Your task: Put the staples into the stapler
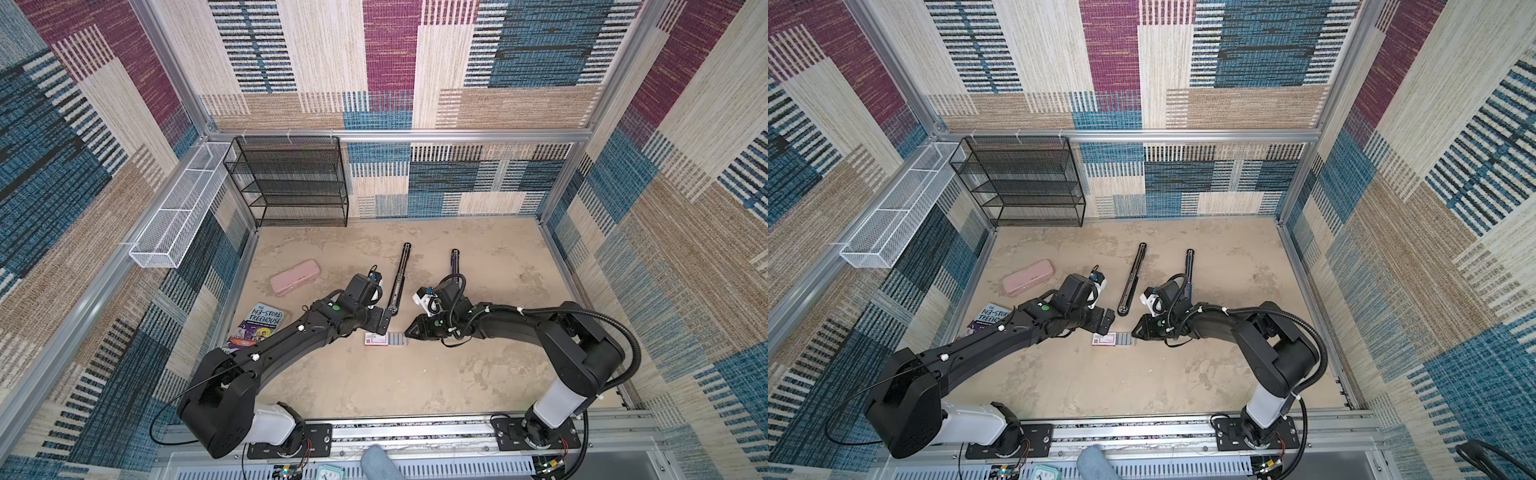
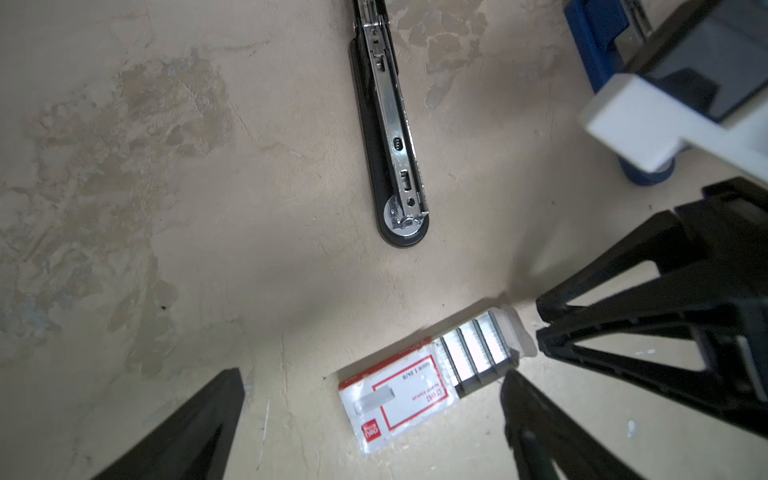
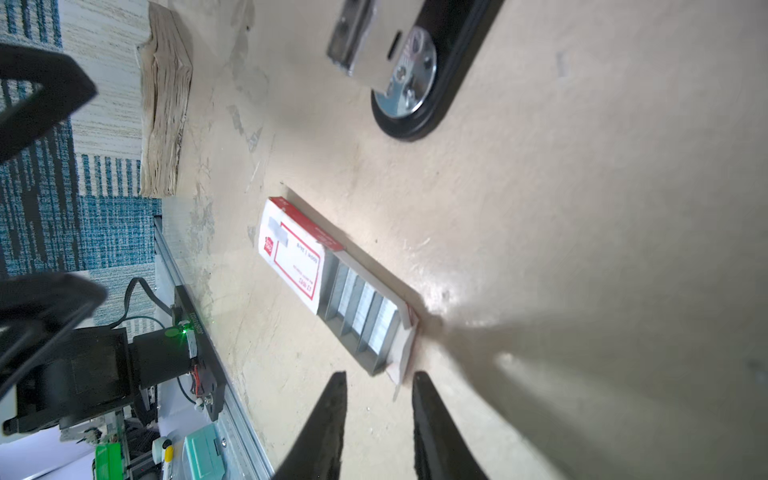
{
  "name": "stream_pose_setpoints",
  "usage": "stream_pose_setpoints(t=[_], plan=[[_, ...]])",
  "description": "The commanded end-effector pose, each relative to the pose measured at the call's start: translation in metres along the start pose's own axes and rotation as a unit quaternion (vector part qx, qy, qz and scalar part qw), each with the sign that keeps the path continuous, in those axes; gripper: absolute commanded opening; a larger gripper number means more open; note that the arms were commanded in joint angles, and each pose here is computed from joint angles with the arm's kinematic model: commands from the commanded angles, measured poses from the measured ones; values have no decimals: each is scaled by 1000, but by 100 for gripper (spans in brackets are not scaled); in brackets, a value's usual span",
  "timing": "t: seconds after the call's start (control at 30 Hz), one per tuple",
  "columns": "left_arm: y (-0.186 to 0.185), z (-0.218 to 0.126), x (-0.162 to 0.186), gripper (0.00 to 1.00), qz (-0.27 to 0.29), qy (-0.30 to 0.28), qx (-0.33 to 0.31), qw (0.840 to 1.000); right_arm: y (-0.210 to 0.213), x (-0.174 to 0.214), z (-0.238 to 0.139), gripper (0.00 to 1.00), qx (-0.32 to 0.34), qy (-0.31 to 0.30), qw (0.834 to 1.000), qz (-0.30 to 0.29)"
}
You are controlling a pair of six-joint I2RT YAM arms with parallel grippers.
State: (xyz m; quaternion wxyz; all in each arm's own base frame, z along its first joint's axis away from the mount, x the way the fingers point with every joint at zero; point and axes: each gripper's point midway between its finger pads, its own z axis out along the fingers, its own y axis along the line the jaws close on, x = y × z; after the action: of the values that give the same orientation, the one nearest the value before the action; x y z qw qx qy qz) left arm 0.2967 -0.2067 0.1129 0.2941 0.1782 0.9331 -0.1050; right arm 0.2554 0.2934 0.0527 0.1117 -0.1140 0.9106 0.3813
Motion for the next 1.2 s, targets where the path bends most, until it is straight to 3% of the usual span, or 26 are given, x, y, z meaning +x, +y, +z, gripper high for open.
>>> stream_pose_setpoints(t=[0.0, 0.17, 0.23, 0.3, 0.4, 0.63, 1.17], plan=[[-16, -1, -11, 93, -66, -16, 48, 997, -8, -5, -16, 32, 28, -30, 999, -8], [-34, 6, 2, 70, -131, 67, 78, 986, -24, -13, -44, 32, 48, -70, 996, 2], [-50, 9, 9, 53, -152, 116, 106, 976, -32, -15, -53, 32, 60, -84, 995, 7], [-66, 12, 14, 43, -168, 152, 132, 965, -38, -16, -60, 32, 71, -96, 993, 12], [-82, 15, 23, 36, -163, 191, 135, 959, -47, -16, -65, 31, 84, -107, 990, 19], [-91, 21, 50, 31, -152, 277, 107, 943, -59, -10, -65, 31, 95, -111, 989, 30], [-91, 50, 60, 26, -135, 313, 77, 937, -64, -5, -67, 30, 97, -114, 988, 32]])
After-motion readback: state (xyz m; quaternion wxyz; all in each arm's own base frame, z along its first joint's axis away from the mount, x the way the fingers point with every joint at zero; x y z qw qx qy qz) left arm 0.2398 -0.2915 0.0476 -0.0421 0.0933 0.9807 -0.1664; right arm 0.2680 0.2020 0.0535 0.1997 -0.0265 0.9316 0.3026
